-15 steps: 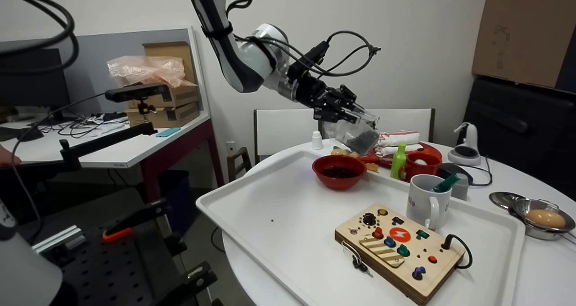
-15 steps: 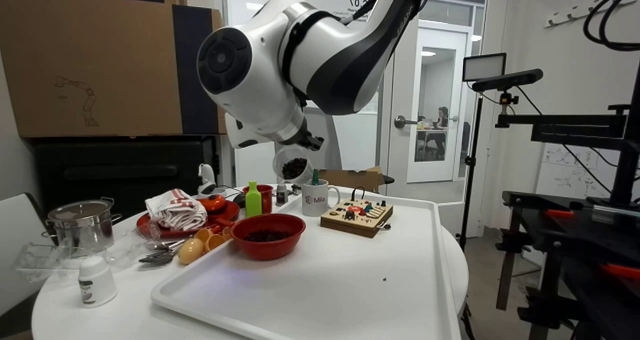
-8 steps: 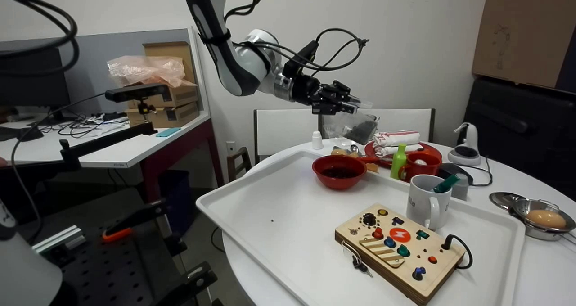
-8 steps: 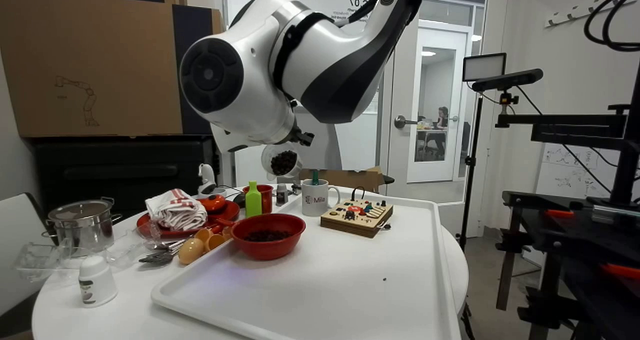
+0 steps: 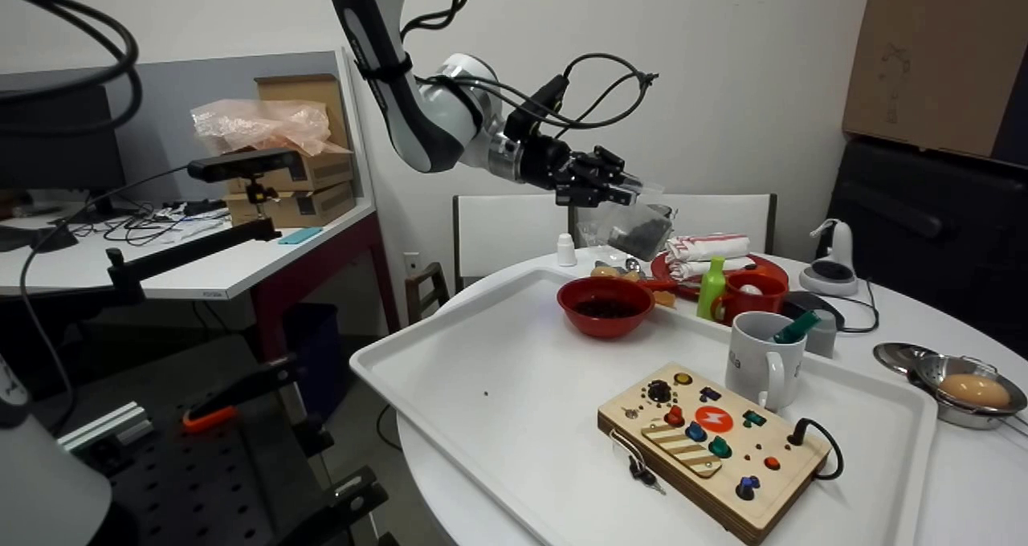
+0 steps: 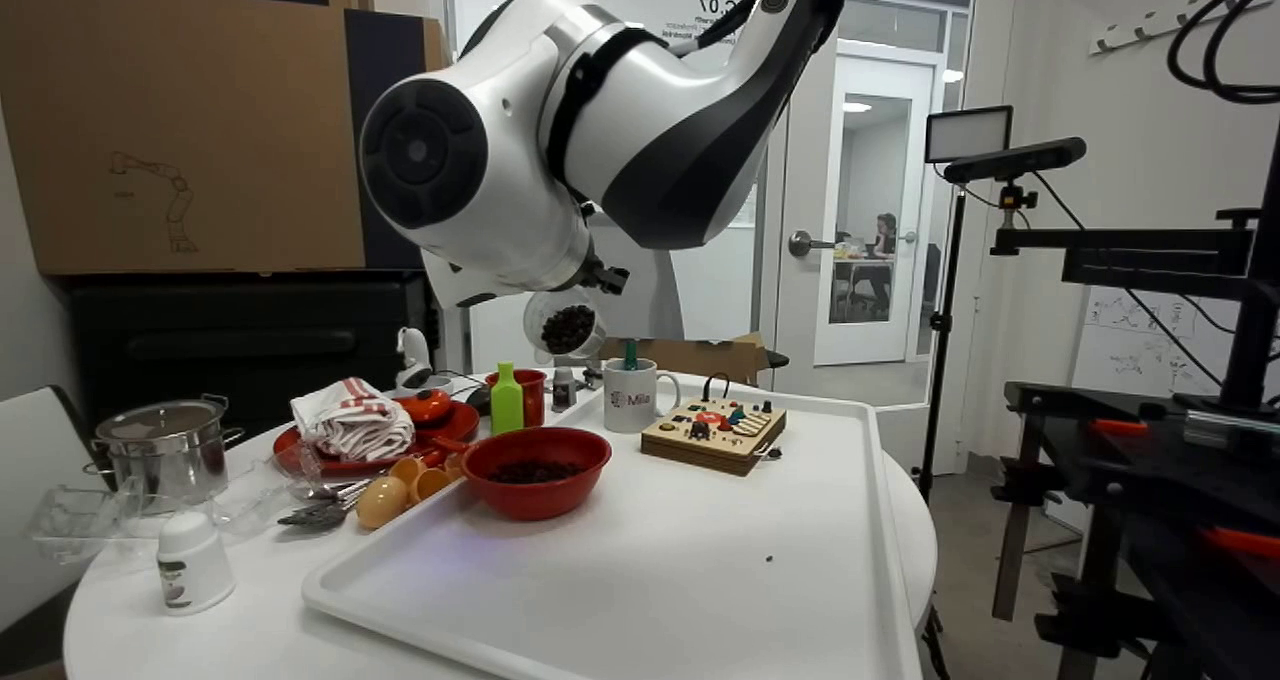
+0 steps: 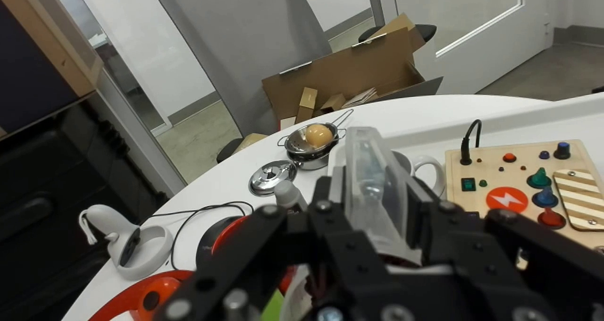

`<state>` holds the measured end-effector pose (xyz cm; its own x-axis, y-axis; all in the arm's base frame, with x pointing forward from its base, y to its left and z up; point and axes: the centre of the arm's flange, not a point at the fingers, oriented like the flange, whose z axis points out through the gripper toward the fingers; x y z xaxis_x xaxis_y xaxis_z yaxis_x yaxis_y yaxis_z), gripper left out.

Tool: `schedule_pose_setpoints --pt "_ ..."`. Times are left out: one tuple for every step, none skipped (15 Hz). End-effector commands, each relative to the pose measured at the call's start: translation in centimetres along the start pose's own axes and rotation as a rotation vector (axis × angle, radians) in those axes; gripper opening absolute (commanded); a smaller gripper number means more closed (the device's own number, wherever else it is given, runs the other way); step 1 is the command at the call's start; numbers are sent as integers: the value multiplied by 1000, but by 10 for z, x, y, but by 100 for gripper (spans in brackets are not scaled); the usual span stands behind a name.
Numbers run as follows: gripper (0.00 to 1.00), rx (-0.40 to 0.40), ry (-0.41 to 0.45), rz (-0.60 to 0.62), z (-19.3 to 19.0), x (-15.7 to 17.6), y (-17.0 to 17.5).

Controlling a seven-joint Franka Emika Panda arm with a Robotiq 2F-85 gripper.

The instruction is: Get the contents in the jar and pour them in the red bowl

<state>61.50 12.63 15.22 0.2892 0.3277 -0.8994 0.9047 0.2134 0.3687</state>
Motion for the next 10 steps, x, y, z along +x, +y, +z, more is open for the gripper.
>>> schedule_pose_setpoints --pt "7 -14 -29 -11 5 -1 -8" --pt "7 -29 -51 -22 6 0 -13" --pt "7 -42 -69 -34 6 0 -17" --pt "7 -56 -87 -46 6 0 -22" --pt "7 -69 -104 -59 5 0 -27" --pt "7 -87 -125 -73 3 1 -32" --pt "7 -100 -138 -85 1 2 -36" --pt "7 -120 -156 -97 -4 4 -39" --pt "7 -139 -169 -108 -9 6 -41" --pt "7 -156 -178 -117 -15 9 -42"
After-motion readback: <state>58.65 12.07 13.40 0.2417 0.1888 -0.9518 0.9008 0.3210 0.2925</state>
